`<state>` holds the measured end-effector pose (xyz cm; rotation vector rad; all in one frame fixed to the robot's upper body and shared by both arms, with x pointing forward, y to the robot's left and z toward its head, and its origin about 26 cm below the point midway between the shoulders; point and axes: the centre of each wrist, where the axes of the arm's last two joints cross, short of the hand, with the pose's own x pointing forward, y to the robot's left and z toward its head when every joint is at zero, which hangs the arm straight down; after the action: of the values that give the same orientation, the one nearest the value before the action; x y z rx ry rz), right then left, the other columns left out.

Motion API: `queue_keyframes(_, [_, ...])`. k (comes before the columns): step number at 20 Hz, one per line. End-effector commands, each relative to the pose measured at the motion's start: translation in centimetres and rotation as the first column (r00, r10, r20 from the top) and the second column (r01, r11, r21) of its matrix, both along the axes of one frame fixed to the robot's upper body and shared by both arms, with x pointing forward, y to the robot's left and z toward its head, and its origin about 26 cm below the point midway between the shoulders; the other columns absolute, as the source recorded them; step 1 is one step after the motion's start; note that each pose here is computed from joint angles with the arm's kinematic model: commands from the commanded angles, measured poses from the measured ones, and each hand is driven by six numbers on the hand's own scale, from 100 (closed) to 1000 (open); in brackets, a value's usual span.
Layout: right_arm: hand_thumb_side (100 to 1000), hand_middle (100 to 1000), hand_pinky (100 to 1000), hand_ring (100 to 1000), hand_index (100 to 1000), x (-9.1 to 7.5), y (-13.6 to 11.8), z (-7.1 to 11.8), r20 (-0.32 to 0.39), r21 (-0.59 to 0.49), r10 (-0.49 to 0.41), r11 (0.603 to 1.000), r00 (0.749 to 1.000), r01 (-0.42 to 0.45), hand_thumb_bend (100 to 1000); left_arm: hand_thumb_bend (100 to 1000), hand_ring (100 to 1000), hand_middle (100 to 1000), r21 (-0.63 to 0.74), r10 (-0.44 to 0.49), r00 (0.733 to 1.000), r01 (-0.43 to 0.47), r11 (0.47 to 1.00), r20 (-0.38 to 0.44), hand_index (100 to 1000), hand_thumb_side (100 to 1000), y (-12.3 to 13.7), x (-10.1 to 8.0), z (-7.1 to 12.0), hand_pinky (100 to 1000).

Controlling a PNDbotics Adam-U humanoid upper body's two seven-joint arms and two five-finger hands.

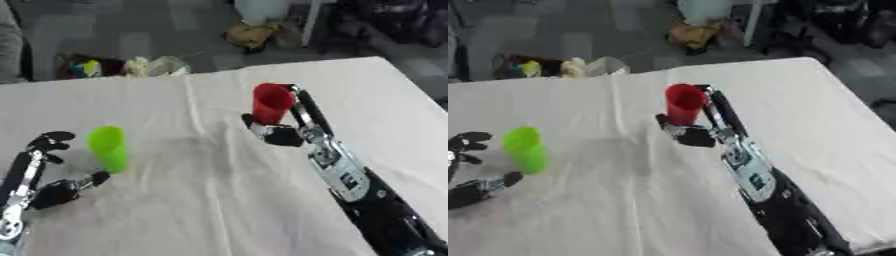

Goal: Pour the contents of one cup into another cup.

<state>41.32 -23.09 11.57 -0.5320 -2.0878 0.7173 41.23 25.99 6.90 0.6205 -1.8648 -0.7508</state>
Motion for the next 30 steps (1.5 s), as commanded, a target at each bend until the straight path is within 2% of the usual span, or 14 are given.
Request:
queue_keyframes(1, [100, 154, 869, 810, 320, 0.0, -0.4, 1.5, 0.041, 0.003, -0.004, 1.000, 0.999, 0.004, 100, 853, 747, 782, 0.020, -0.014, 0.999, 0.013, 1.000, 0.033, 812, 535, -0.3, 0.7, 1.1, 623])
queue_keyframes(16, [100, 151, 869, 807, 318, -0.1, 0.1, 1.8, 0.051, 0.020, 0.011, 1.000, 0.999, -0.012, 100, 844, 737, 770, 0.045, -0.024, 0.998, 0.022, 0.999, 0.050, 807, 526, -0.7, 2.1, 2.7, 621])
queue_keyframes(22, [100, 149, 869, 807, 317, -0.1, 0.3, 1.8, 0.052, 0.021, 0.014, 1.000, 0.999, -0.015, 100, 833, 725, 755, 0.044, -0.009, 0.999, 0.007, 0.999, 0.036, 796, 531, -0.5, 2.4, 2.6, 616])
queue_keyframes(30, [100, 147, 869, 807, 315, -0.1, 0.5, 1.7, 0.051, 0.024, 0.015, 1.000, 0.999, -0.016, 100, 806, 656, 690, 0.025, -0.006, 1.000, 0.006, 1.000, 0.017, 748, 525, -0.7, 2.8, 2.2, 597])
